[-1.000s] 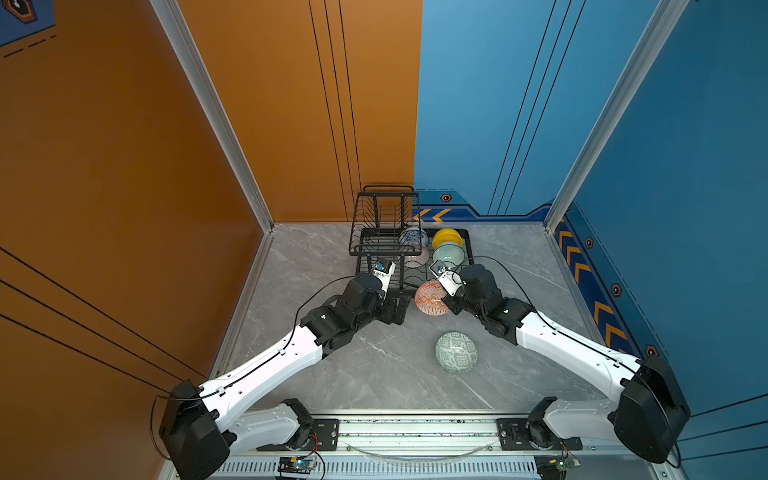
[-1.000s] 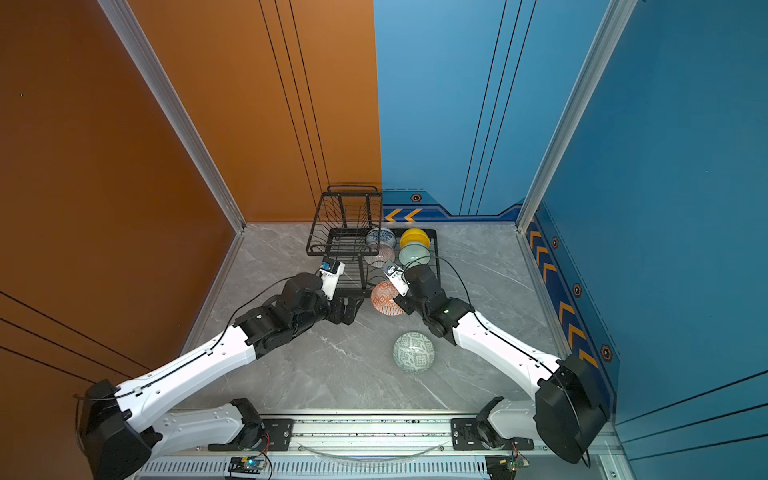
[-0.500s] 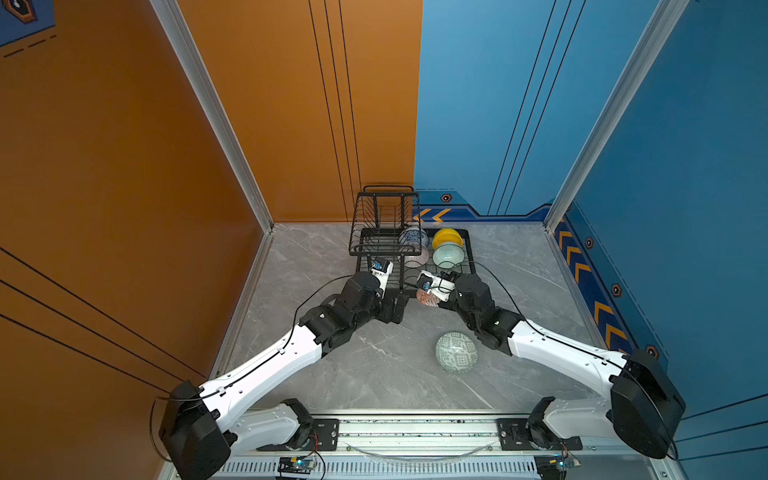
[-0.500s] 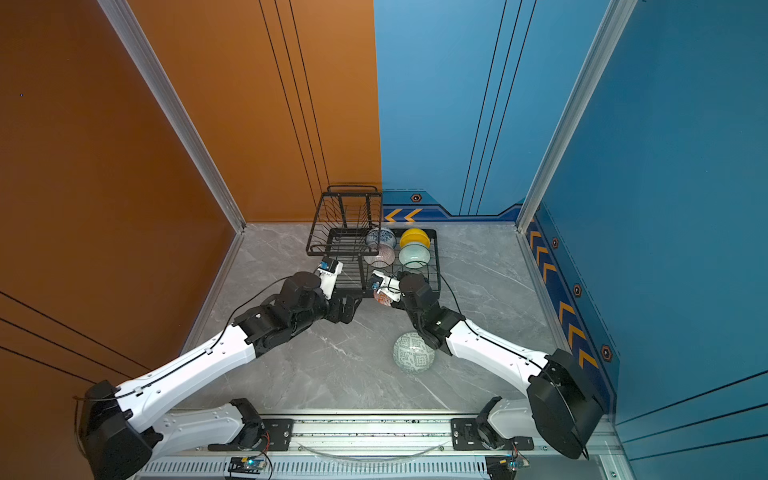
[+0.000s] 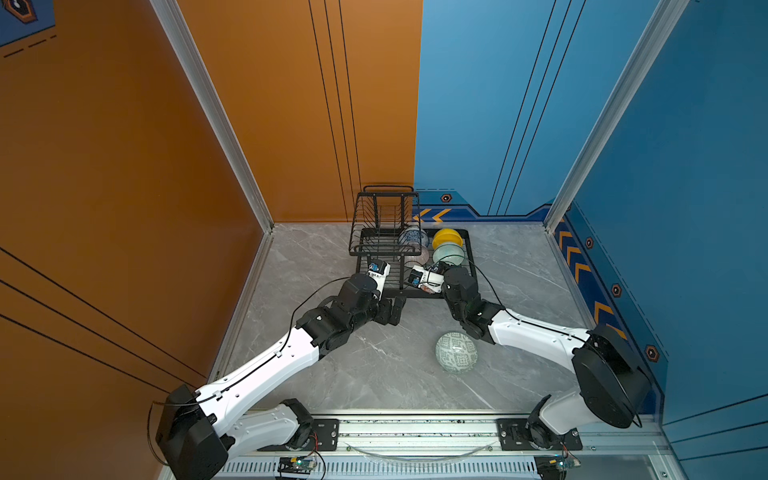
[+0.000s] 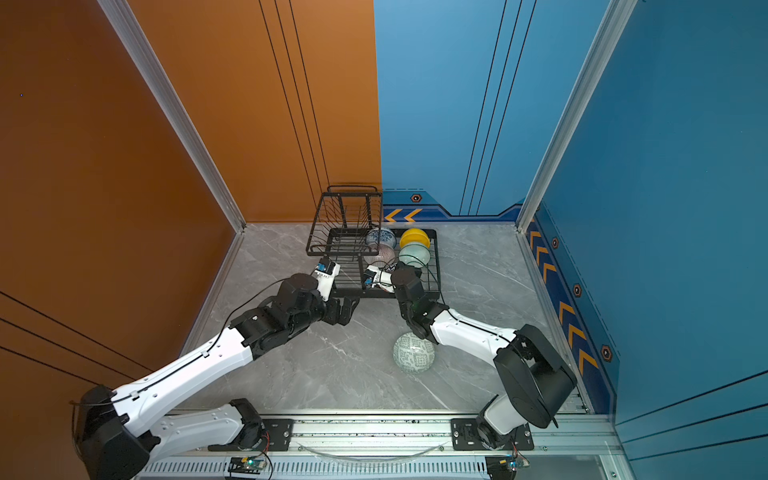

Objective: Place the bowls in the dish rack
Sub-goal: 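Lower the orange bowl upright beside the pink striped bowl with right gripper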

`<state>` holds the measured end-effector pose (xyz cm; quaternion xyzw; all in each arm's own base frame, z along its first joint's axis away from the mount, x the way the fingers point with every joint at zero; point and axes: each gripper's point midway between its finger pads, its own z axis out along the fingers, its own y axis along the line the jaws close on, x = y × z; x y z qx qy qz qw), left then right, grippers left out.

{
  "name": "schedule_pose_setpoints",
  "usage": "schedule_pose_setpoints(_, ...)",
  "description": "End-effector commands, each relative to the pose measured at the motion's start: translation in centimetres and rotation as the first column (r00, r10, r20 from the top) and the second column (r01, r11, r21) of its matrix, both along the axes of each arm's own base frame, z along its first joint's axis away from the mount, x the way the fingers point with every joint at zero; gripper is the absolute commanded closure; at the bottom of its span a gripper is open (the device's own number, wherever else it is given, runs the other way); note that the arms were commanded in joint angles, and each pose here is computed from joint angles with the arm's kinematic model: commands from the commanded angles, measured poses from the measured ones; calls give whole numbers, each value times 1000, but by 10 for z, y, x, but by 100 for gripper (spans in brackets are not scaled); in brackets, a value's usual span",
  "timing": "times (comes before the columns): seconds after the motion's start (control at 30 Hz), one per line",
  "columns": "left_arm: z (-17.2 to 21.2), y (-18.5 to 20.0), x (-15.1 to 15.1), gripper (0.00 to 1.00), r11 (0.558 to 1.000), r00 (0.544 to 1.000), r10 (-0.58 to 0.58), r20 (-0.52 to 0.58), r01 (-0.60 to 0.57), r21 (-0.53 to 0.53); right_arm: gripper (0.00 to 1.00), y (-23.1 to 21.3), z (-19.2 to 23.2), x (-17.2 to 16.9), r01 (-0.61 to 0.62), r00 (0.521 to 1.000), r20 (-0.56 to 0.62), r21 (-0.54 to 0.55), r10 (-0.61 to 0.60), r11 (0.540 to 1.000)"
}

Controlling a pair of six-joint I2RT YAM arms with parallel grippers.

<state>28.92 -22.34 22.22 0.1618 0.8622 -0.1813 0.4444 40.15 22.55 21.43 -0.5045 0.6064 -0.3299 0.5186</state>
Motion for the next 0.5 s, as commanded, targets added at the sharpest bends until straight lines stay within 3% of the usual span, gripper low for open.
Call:
schedule_pose_setpoints(0.0, -4, 6, -4, 2, 1000, 1000, 6, -15, -6, -2, 100, -13, 36, 20, 73, 991, 114, 29, -76, 997)
schedule_pose_setpoints(0.47, -5, 12, -5, 2, 1000, 1000, 14, -23, -14, -4, 100, -27, 13, 51, 135, 987, 87, -25, -132, 991)
